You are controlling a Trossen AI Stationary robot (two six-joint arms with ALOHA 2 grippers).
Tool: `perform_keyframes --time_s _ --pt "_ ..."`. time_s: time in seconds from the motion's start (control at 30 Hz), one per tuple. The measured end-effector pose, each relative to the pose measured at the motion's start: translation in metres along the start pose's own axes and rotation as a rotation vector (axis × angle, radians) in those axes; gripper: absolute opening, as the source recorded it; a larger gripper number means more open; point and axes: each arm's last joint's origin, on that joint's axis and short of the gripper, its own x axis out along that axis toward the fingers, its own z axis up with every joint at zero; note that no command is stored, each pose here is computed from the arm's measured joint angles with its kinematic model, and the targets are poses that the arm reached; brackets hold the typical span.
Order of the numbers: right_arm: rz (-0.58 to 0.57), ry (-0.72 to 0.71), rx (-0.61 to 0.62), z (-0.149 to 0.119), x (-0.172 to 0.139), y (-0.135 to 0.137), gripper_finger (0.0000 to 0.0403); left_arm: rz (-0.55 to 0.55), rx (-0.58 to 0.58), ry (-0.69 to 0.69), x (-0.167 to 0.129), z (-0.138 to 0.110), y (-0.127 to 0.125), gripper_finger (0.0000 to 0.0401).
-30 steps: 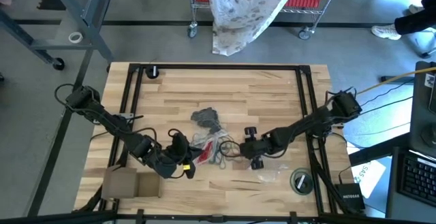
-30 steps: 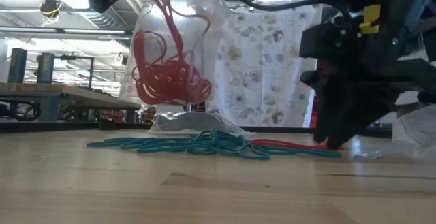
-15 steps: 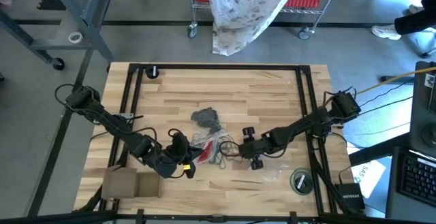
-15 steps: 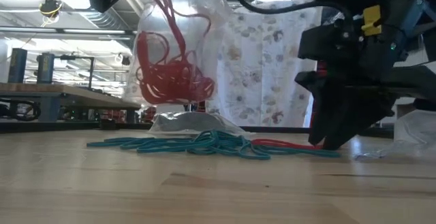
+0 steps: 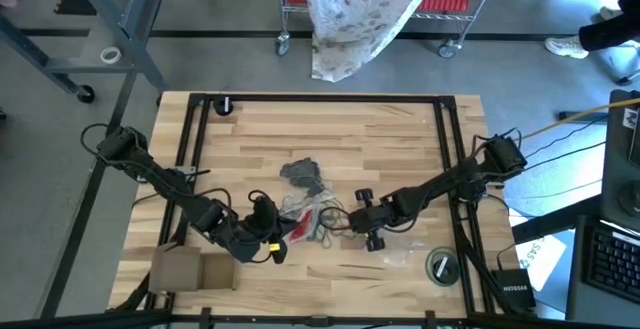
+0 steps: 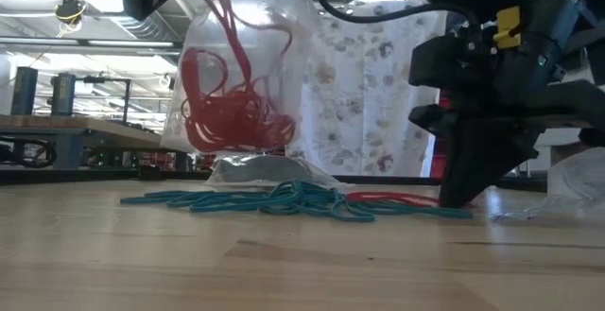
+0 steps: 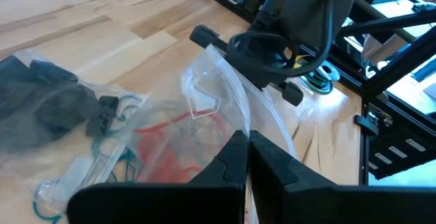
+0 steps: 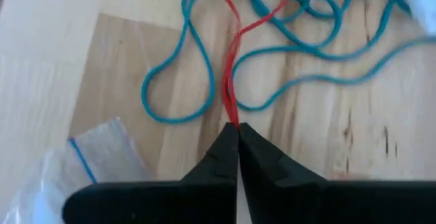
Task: Sort rubber bands
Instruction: Put the red rubber band into the transparent zip lock bag
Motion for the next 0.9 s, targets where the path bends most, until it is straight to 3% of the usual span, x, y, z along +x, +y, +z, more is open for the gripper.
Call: perform_keyframes --time_s 0.17,0.43,0.7,0.9 --pt "-0.072 0.064 -0.059 0.006 -0.027 0.008 0.0002 0.000 0.000 -0.001 0.000 0.000 0.000 0.0001" --pt "-0.276 -0.152 -0.139 0.049 -0.095 0.031 0.0001 -0.025 -0.004 0.040 0.002 0.000 0.000 0.0001" --pt "-0.222 -0.480 -0.101 0.098 -0.144 0.049 0.0001 -0.018 -0.007 0.042 0.004 -0.001 0.001 0.0001" --pt "-0.201 -0.679 -0.087 0.119 -0.152 0.052 0.0001 -0.005 -0.038 0.033 0.008 0.001 0.003 0.0001"
